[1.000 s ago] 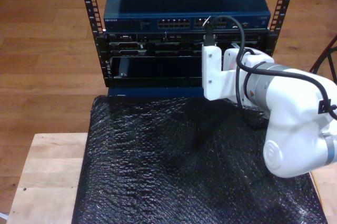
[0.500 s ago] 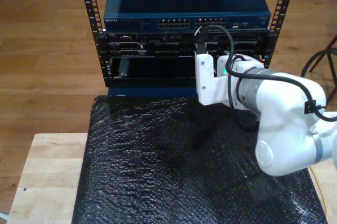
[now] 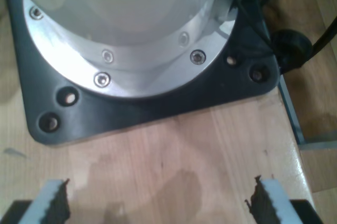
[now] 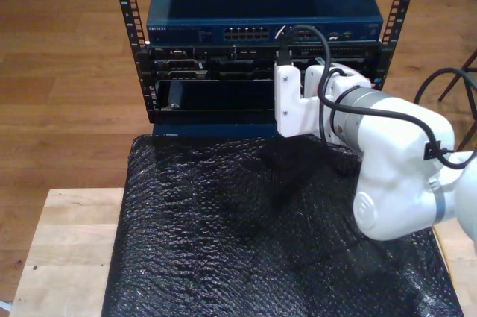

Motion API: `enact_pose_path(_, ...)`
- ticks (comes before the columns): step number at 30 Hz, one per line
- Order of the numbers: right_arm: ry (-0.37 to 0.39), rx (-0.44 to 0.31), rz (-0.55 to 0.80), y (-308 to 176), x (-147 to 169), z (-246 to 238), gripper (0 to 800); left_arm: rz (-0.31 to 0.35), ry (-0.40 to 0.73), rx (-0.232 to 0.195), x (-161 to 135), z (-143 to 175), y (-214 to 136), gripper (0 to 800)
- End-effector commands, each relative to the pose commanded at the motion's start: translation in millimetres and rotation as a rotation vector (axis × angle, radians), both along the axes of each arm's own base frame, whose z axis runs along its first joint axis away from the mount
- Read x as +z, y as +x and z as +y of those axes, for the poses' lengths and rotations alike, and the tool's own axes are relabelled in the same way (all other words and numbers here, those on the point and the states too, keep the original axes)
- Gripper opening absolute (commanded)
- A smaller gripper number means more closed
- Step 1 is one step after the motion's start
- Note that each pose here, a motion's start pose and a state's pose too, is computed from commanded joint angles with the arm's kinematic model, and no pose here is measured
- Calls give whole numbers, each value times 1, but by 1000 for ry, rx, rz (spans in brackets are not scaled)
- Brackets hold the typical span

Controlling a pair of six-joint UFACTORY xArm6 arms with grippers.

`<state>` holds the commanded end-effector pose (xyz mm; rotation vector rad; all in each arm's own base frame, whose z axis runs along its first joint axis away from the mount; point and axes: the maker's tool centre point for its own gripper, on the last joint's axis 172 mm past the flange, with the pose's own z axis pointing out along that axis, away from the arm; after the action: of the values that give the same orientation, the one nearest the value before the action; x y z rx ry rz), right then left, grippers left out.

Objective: Grab the cable and plug it in

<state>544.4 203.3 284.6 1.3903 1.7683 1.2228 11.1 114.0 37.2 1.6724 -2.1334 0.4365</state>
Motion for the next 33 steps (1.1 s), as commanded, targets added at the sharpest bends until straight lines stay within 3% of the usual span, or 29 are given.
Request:
enact_pose_path(22, 18, -4, -34, -2, -3, 0, 0, 1, -1, -1, 0, -1, 0, 800)
enact_pose_path(33, 67, -10, -193, -2, 26, -1, 0, 1, 0, -1, 0, 0, 0, 800)
